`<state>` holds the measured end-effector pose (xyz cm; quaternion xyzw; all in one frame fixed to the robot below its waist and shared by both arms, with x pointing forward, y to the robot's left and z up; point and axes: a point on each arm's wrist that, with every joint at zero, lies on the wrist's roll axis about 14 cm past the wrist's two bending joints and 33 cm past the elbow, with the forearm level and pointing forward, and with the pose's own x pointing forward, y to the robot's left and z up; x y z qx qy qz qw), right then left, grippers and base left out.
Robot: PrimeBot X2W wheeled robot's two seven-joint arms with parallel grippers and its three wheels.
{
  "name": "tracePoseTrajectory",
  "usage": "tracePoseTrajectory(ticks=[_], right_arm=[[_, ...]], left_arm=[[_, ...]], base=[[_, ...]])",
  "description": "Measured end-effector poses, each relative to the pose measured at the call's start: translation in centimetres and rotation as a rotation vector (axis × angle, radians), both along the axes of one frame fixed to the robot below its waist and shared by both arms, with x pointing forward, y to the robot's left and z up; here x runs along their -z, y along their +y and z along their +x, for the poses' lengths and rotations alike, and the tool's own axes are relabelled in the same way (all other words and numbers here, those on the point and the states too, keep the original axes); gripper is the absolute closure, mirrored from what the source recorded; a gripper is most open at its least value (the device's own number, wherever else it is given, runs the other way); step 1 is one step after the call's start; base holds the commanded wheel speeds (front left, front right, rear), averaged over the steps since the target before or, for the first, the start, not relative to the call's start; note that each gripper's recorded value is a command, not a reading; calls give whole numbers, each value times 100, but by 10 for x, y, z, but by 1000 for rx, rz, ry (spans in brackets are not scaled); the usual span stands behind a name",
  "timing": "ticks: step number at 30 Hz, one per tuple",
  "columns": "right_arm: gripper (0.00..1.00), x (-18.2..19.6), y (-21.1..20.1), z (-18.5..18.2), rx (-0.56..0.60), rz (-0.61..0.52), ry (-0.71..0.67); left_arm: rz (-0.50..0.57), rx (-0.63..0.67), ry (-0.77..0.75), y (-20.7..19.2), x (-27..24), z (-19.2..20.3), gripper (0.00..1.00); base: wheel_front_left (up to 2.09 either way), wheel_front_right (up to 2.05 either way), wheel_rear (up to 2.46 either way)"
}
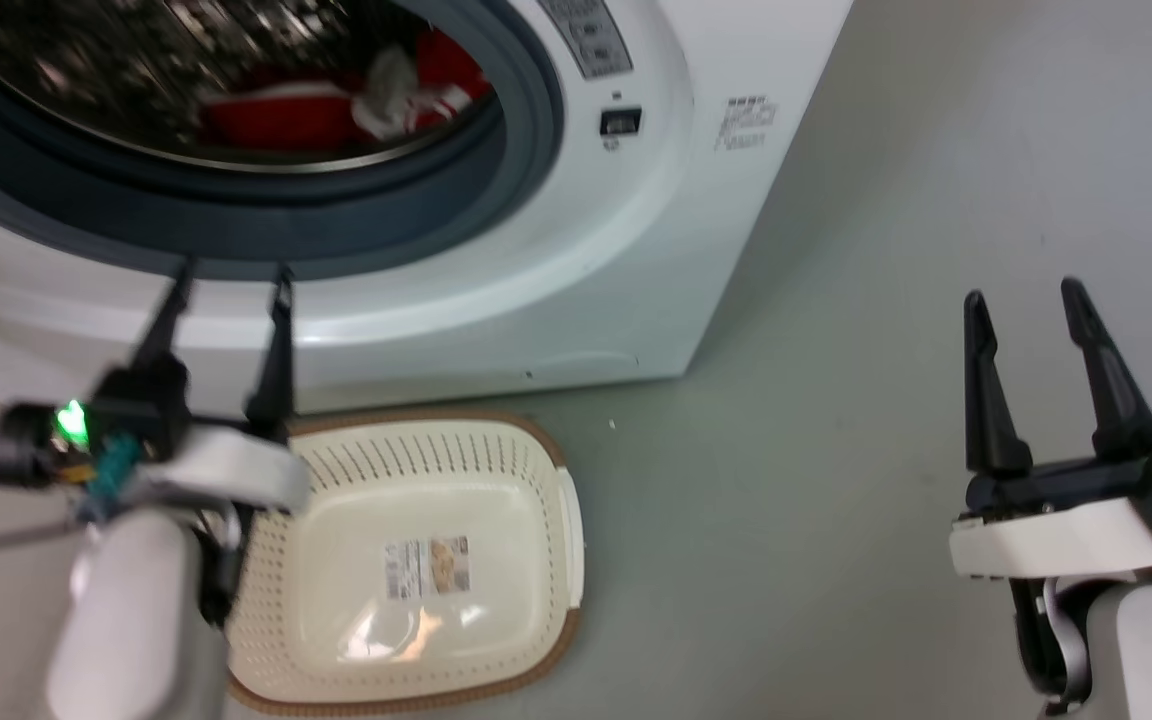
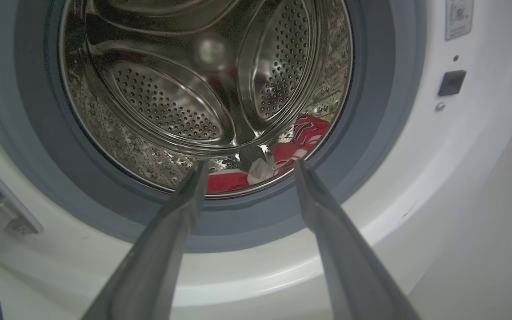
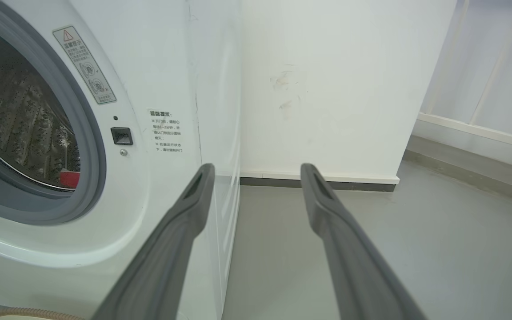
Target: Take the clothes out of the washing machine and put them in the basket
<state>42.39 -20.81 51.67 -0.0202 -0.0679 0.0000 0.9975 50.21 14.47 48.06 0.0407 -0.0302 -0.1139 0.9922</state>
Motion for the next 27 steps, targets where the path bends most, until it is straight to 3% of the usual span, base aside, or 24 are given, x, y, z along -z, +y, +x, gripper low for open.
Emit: tracePoseTrajectory(ticks=[7,16,27], right_arm=[[0,28,-8,22,17,2,52],[0,76,-9,38,15,10,158],[0,106,-15,36,28,24,237]], left_arm=[[79,25,107,8,31,94,0],[185,92,373,-5,69,187,0],[201,42,684,11,114,242,0]], base=[[0,0,0],[0,0,0],[0,0,0]])
